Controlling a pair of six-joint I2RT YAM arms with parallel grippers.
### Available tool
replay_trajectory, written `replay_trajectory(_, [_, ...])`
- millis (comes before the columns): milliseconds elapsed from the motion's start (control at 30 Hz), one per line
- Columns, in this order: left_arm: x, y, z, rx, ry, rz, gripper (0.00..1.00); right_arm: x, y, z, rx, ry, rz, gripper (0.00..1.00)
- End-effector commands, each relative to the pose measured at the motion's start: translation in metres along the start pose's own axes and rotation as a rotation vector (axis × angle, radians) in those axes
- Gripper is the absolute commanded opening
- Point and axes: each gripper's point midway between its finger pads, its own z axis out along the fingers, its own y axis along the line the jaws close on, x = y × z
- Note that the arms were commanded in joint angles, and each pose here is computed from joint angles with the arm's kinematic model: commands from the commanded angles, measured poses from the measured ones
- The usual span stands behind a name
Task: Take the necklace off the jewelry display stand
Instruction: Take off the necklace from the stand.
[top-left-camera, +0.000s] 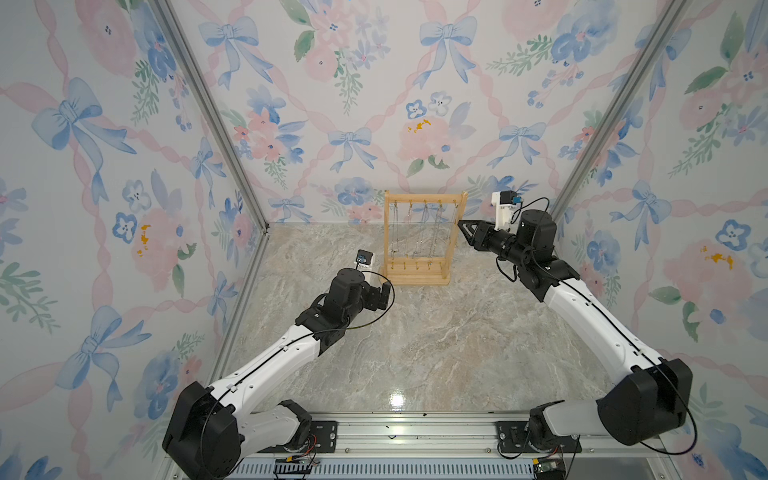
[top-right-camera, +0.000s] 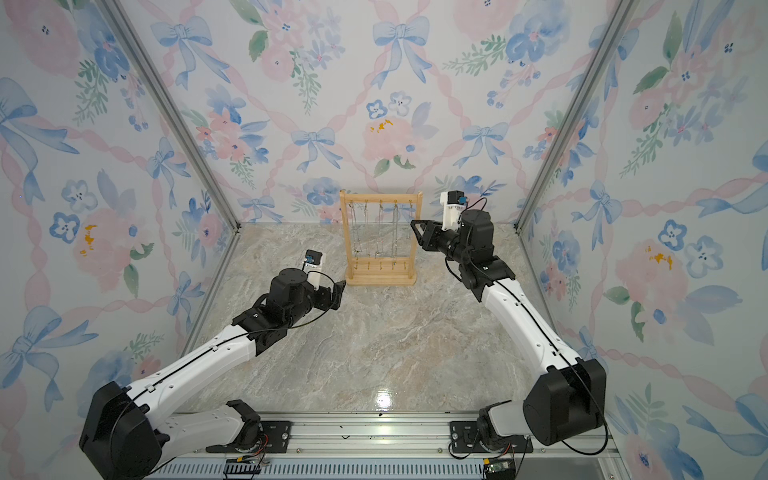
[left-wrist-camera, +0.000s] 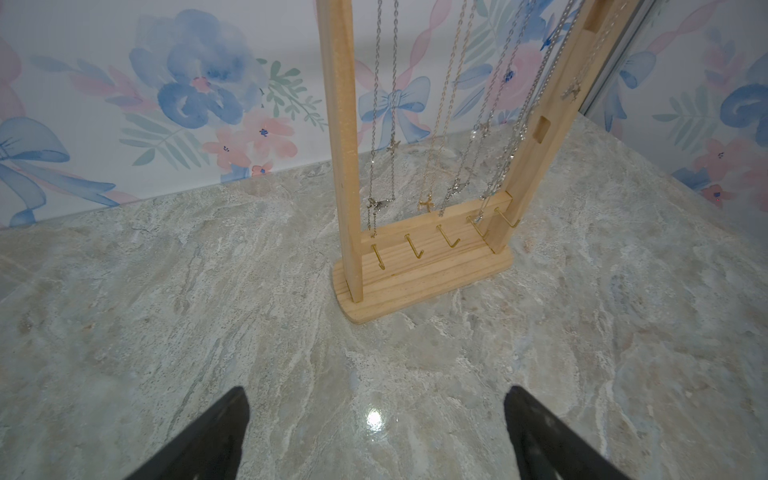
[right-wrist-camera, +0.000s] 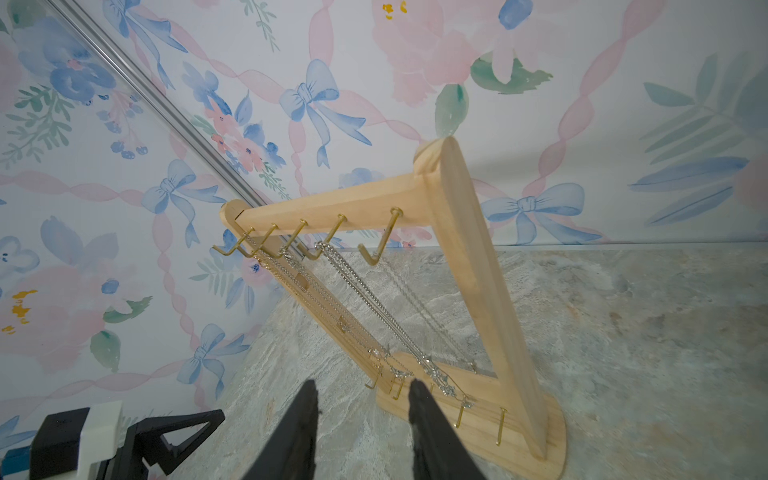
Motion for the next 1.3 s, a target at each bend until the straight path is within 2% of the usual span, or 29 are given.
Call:
replay_trajectory(0, [0.003, -0.010, 0.001, 0.037, 0.018, -0.008, 0.98, -0.004, 0.004, 0.011, -0.008, 0.029, 0.023, 0.36])
replay_trajectory(300, [0.005, -0.021, 0.003, 0.089, 0.033, -0.005, 0.98, -0.002, -0.001, 0.045, 0.011, 0.054, -0.013, 0.33])
replay_trajectory(500, [0.001, -0.025, -0.001, 0.108, 0.021, -0.005, 0.98, -0.004, -0.002, 0.054, 0.007, 0.035, -0.032, 0.32])
replay_trajectory(767, [-0.012, -0.026, -0.012, 0.124, -0.020, -0.017, 0.98, -0.002, -0.003, 0.038, 0.034, 0.004, -0.100, 0.31])
replay_trajectory(1000, [-0.010, -0.025, -0.008, 0.125, -0.007, -0.021, 0.98, 0.002, -0.008, 0.015, 0.045, 0.002, -0.083, 0.32])
replay_trajectory(1267, [-0.004, -0.024, -0.003, 0.120, 0.011, -0.017, 0.98, -0.003, -0.012, 0.026, 0.041, 0.018, -0.085, 0.32])
